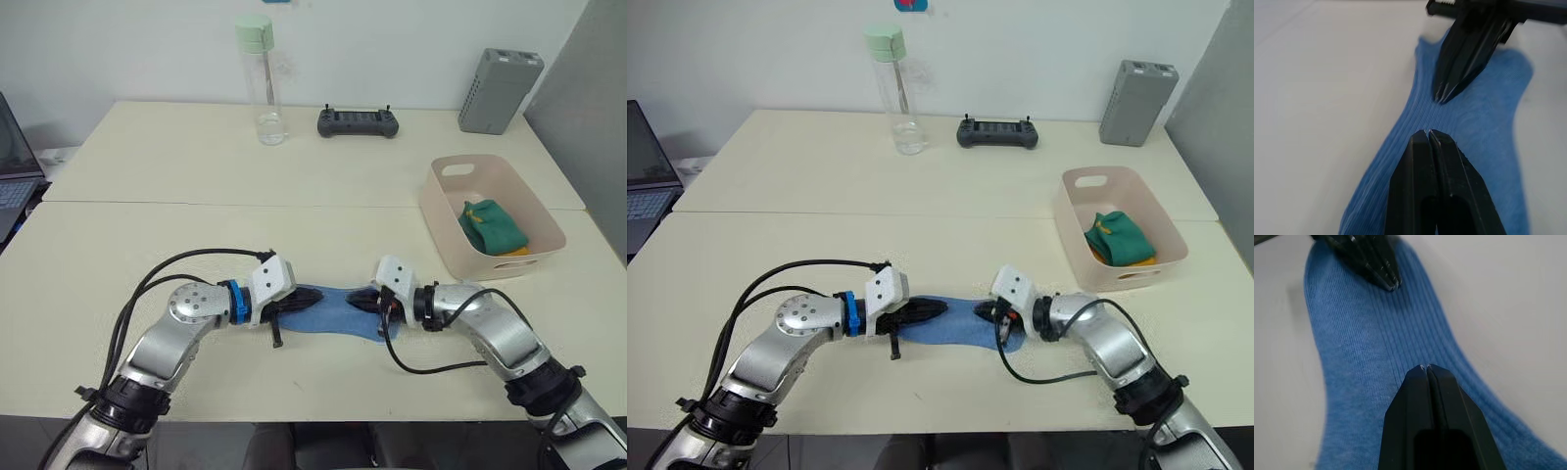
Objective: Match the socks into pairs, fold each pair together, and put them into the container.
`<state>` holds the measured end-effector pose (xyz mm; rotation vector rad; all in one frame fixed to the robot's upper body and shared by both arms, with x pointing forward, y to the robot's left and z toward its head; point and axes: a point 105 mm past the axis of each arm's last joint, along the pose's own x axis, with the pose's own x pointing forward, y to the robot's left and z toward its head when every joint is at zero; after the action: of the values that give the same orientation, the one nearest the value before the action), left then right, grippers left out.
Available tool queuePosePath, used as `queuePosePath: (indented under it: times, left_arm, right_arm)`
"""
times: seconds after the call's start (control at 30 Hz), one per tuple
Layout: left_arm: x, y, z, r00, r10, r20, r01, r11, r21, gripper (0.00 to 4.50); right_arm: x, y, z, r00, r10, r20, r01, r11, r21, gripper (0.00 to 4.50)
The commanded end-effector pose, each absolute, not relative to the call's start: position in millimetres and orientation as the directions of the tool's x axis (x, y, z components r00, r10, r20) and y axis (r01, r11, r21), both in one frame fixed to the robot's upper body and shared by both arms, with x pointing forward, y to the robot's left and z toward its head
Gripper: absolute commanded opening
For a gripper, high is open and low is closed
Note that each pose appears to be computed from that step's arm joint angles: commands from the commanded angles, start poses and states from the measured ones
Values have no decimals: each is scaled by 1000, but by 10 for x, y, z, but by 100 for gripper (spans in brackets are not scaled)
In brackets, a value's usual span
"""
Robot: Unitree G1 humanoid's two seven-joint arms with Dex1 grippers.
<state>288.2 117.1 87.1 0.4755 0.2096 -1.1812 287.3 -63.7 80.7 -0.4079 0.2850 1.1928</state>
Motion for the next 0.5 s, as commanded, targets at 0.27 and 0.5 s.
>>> queuePosePath:
  times: [0.27, 0.5]
  left_arm:
    - [2959, 1448, 1034, 428, -827, -366, 894, 328, 305, 0]
    - [2892, 1316, 1247, 400, -874, -276, 897, 312, 312, 0]
  right_arm:
    - [2768, -1024, 1023, 442, 819, -365, -896, 415, -156, 3]
    - [2699, -1226, 1212, 552, 786, -279, -815, 580, 19, 97]
